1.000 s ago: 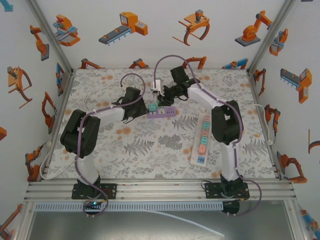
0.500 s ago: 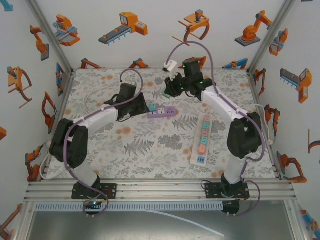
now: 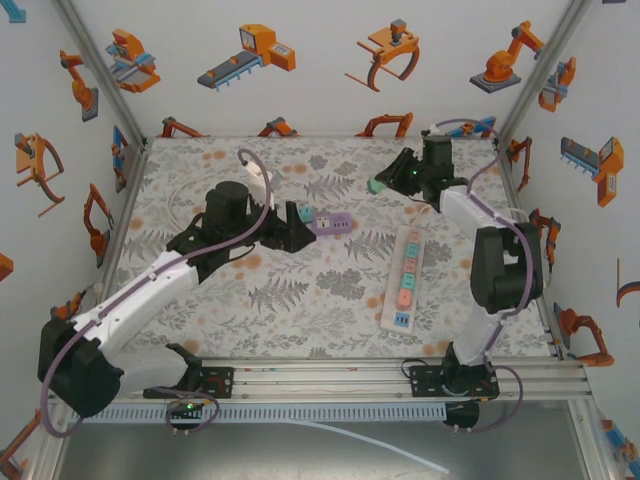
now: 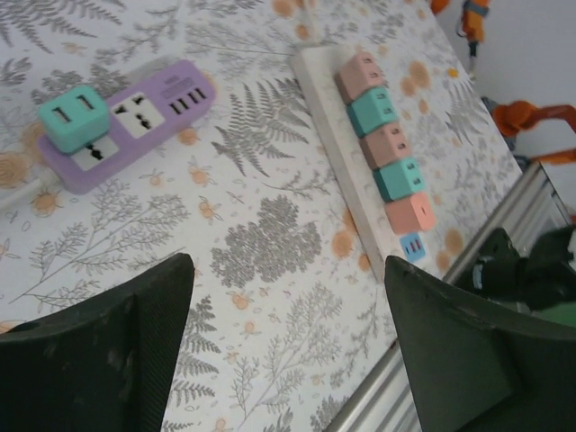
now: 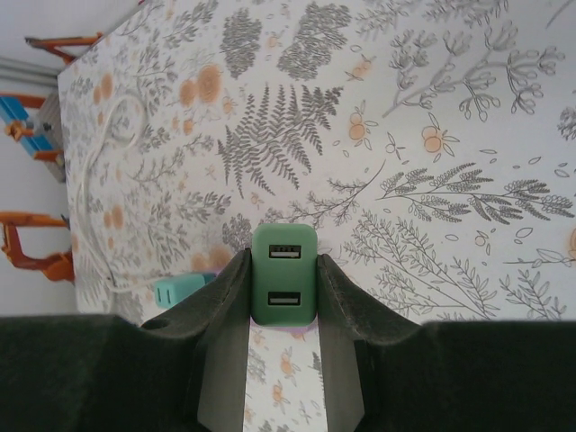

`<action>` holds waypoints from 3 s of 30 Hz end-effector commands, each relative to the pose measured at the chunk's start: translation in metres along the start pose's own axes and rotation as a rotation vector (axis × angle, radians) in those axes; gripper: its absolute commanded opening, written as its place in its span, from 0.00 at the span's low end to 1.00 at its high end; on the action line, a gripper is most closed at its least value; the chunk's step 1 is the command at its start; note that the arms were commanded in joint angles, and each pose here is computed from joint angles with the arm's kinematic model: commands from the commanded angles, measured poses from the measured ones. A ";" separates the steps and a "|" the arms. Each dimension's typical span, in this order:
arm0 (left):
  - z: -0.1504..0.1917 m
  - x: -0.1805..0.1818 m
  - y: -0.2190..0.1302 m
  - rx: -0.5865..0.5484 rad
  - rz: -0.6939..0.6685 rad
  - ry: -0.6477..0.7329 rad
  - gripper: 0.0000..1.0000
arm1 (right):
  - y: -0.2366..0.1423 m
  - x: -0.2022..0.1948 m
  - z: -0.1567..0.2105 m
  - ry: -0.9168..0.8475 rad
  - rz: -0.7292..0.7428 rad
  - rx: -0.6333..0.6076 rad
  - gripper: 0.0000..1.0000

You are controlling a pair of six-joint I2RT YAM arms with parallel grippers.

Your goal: Pull the plug off the socket

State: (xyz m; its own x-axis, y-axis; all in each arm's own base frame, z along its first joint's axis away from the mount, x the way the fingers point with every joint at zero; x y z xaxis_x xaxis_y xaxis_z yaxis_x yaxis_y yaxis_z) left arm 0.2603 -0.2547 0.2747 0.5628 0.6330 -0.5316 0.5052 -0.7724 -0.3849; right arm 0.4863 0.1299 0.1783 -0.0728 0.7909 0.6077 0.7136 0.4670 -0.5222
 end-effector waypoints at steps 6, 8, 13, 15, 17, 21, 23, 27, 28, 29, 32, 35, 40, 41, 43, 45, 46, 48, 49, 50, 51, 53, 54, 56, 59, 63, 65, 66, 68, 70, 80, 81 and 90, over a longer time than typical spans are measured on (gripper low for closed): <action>0.018 -0.005 -0.029 -0.012 0.007 0.085 0.97 | 0.056 -0.006 -0.005 0.138 -0.026 0.019 0.15; 0.021 -0.001 -0.031 -0.017 -0.019 0.085 0.97 | 0.066 -0.009 -0.001 0.143 -0.028 0.035 0.17; 0.024 0.004 -0.031 -0.009 -0.042 0.079 0.97 | 0.081 -0.021 0.009 0.147 -0.002 0.055 0.24; 0.024 0.005 -0.030 -0.007 -0.048 0.074 0.97 | 0.084 -0.026 0.014 0.149 0.006 0.069 0.26; 0.024 0.006 -0.028 -0.006 -0.053 0.072 0.97 | 0.087 -0.032 0.021 0.150 0.022 0.086 0.30; 0.024 0.009 -0.026 -0.002 -0.075 0.067 0.97 | 0.086 -0.041 0.030 0.135 0.054 0.101 0.37; 0.024 0.012 -0.025 -0.003 -0.084 0.061 0.97 | 0.084 -0.044 0.034 0.123 0.073 0.108 0.41; 0.025 0.015 -0.024 -0.001 -0.099 0.052 0.97 | 0.079 -0.048 0.037 0.095 0.104 0.116 0.46; 0.025 0.015 -0.024 -0.002 -0.101 0.051 0.97 | 0.077 -0.049 0.037 0.088 0.113 0.117 0.46; 0.025 0.016 -0.024 -0.001 -0.107 0.049 0.97 | 0.076 -0.049 0.037 0.081 0.122 0.117 0.47; 0.024 0.020 -0.024 -0.009 -0.137 0.042 0.97 | 0.068 -0.047 0.031 0.056 0.141 0.107 0.48; 0.024 0.029 -0.025 -0.015 -0.194 0.022 0.97 | 0.055 -0.038 0.021 0.014 0.148 0.082 0.49; 0.023 0.047 -0.028 -0.034 -0.315 -0.031 0.97 | 0.025 -0.005 0.002 -0.151 0.098 0.048 0.49; 0.022 0.050 -0.029 -0.040 -0.340 -0.046 0.97 | 0.019 0.004 -0.001 -0.206 0.083 0.039 0.49; 0.020 0.060 -0.031 -0.071 -0.400 -0.090 0.97 | 0.002 0.035 -0.006 -0.371 0.033 0.007 0.49; 0.018 0.069 -0.033 -0.094 -0.440 -0.132 0.97 | -0.011 0.064 -0.004 -0.554 -0.002 -0.021 0.50; 0.018 0.073 -0.033 -0.104 -0.457 -0.155 0.97 | -0.016 0.080 0.000 -0.662 -0.029 -0.032 0.49; 0.017 0.081 -0.033 -0.121 -0.478 -0.197 0.97 | -0.023 0.110 0.013 -0.894 -0.087 -0.044 0.50; 0.017 0.085 -0.033 -0.126 -0.480 -0.218 0.97 | -0.025 0.125 0.026 -1.036 -0.125 -0.042 0.49; 0.016 0.088 -0.033 -0.137 -0.482 -0.237 0.97 | -0.026 0.136 0.039 -1.177 -0.163 -0.038 0.50; 0.016 0.092 -0.033 -0.147 -0.481 -0.262 0.97 | -0.026 0.146 0.058 -1.337 -0.214 -0.024 0.51; 0.015 0.101 -0.032 -0.171 -0.473 -0.311 0.97 | -0.025 0.159 0.092 -1.587 -0.316 0.003 0.54; 0.015 0.106 -0.031 -0.180 -0.468 -0.341 0.97 | -0.024 0.163 0.110 -1.701 -0.388 0.024 0.54; 0.015 0.116 -0.029 -0.184 -0.475 -0.385 0.97 | -0.025 0.170 0.138 -1.851 -0.540 0.049 0.55; 0.018 0.124 -0.023 -0.171 -0.493 -0.398 0.97 | -0.019 0.179 0.160 -1.888 -0.720 0.080 0.55; 0.020 0.131 -0.014 -0.165 -0.489 -0.377 0.97 | 0.006 0.181 0.166 -1.842 -0.788 0.152 0.55; 0.022 0.137 -0.010 -0.164 -0.502 -0.372 0.97 | 0.021 0.179 0.168 -1.836 -0.785 0.173 0.54; 0.024 0.141 -0.008 -0.158 -0.518 -0.374 0.97 | 0.029 0.177 0.168 -1.838 -0.777 0.180 0.54; 0.025 0.148 -0.006 -0.144 -0.553 -0.376 0.97 | 0.041 0.174 0.170 -1.835 -0.767 0.203 0.54; 0.026 0.153 -0.001 -0.138 -0.578 -0.377 0.97 | 0.051 0.172 0.172 -1.830 -0.769 0.218 0.54; 0.025 0.175 0.050 -0.063 -0.576 -0.408 0.91 | 0.073 0.169 0.182 -1.780 -0.828 0.278 0.41; 0.027 0.178 0.058 -0.051 -0.575 -0.415 0.88 | 0.074 0.168 0.183 -1.778 -0.830 0.283 0.39; 0.036 0.197 0.098 -0.007 -0.559 -0.474 0.71 | 0.074 0.165 0.184 -1.762 -0.848 0.293 0.30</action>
State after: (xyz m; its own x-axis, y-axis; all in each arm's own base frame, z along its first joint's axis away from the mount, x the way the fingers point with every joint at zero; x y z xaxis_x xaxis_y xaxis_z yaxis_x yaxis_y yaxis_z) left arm 0.3881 -0.2008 0.1022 -0.1230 0.8634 -0.4893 0.6330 -0.3115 -0.7087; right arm 0.3980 0.3679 0.1296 -0.8927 -0.2585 -0.3691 0.0534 0.7527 -0.6562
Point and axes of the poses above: each hand's point on the last joint's axis, 136 mm out from that joint toward the fingers, its own y axis out along the fingers, its own x axis along the line the jaws close on, z = x × y, the point moved 3 cm from there along -y, back along the fingers, and after that the axes turned 7 degrees about -y, right-handed, at the moved point
